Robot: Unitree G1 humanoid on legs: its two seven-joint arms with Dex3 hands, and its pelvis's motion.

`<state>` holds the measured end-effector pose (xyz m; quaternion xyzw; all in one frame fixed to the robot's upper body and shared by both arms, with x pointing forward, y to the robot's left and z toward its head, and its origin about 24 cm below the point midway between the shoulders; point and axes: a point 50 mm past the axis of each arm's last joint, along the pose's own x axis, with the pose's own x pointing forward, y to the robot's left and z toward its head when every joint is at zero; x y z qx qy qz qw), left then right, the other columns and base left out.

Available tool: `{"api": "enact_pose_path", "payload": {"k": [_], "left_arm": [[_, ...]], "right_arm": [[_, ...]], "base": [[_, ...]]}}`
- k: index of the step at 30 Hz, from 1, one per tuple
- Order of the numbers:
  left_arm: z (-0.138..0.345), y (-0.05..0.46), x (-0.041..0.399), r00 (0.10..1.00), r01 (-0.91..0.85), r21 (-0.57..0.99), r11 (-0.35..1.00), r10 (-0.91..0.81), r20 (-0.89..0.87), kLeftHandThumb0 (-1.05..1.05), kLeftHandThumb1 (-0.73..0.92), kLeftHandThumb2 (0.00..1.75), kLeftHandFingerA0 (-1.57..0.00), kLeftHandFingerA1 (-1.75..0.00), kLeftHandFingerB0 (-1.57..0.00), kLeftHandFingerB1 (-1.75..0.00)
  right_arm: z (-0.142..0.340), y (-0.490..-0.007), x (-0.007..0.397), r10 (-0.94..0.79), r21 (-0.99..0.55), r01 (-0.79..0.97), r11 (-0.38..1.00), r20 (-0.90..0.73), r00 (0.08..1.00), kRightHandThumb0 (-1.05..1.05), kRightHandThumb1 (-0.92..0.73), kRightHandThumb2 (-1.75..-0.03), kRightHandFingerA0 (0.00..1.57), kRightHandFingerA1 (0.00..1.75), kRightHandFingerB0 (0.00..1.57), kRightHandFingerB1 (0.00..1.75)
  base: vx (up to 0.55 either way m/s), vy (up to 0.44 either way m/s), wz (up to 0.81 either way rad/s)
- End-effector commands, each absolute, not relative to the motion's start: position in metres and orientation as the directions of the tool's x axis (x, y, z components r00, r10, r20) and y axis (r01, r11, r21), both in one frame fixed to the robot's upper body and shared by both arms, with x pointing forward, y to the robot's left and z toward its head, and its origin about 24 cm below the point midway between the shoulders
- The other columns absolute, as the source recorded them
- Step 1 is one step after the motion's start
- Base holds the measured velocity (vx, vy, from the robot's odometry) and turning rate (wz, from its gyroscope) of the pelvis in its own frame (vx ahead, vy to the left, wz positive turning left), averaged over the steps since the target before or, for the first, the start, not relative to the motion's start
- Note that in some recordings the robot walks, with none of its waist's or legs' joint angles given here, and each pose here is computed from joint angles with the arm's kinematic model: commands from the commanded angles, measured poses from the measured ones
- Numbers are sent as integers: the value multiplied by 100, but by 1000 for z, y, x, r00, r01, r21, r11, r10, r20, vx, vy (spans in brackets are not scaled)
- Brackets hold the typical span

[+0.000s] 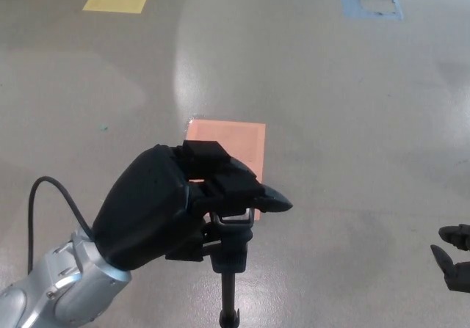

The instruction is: The robot uses its left hand to grab the top of a phone stand kept on the floor and rotates it anti-clockwise

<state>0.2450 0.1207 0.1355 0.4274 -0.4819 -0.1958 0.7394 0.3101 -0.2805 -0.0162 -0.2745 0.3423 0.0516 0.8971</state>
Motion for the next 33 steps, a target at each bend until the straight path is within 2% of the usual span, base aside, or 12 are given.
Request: {"api": "enact_pose_path", "payload": {"k": [1, 15, 18, 19, 24, 27, 28, 29, 30, 33], "left_arm": [[141, 122, 247, 447, -118, 802, 585, -690, 569, -24, 53, 57, -90, -49, -85, -50], [142, 123, 249, 455, -85, 811, 579, -702, 549, -24, 59, 58, -87, -48, -82, -49], [143, 123, 249, 460, -76, 816, 573, -706, 538, -22, 64, 60, -89, -56, -82, -50], [142, 123, 249, 462, -72, 817, 572, -707, 536, -23, 70, 60, -91, -65, -83, -50], [142, 122, 250, 471, -74, 828, 556, -712, 521, -13, 71, 61, -90, -66, -84, -54], [142, 122, 251, 475, -80, 833, 547, -714, 515, -13, 72, 61, -90, -65, -85, -55], [141, 122, 251, 478, -82, 835, 545, -714, 512, -17, 73, 62, -91, -68, -87, -58], [141, 122, 251, 481, -82, 837, 542, -714, 509, -17, 73, 62, -91, -68, -87, -58], [141, 122, 251, 481, -82, 837, 542, -714, 509, -13, 73, 61, -90, -69, -87, -59], [141, 122, 251, 483, -80, 838, 539, -715, 506, -14, 73, 61, -90, -68, -87, -60]], "right_arm": [[-10, -287, 313, -111, -461, -262, 848, -637, 763, -69, -75, -101, 4, 36, 3, 16], [-4, -287, 318, -113, -468, -258, 845, -628, 770, -65, -73, -101, 2, 40, 0, 22], [-3, -287, 319, -114, -468, -255, 846, -627, 771, -63, -72, -100, 4, 42, 0, 23], [-2, -287, 319, -114, -467, -255, 847, -627, 771, -65, -71, -99, 6, 42, 0, 23], [0, -287, 321, -114, -471, -256, 844, -625, 773, -65, -70, -98, 10, 44, 0, 24], [0, -287, 321, -113, -470, -257, 844, -625, 772, -65, -69, -98, 10, 44, 0, 24], [0, -287, 321, -114, -474, -259, 842, -626, 772, -58, -87, -71, 15, 31, 6, 14], [0, -288, 321, -115, -477, -263, 838, -626, 771, -58, -87, -71, 15, 31, 6, 14], [0, -288, 321, -116, -480, -264, 836, -626, 771, -59, -90, -66, 17, 29, 3, 23], [1, -288, 321, -117, -484, -265, 834, -625, 772, -60, -90, -66, 17, 29, 2, 24]], "base": [[0, 0, 0], [0, 0, 0], [0, 0, 0], [0, 0, 0], [0, 0, 0], [0, 0, 0], [0, 0, 0], [0, 0, 0], [0, 0, 0], [0, 0, 0]]}}
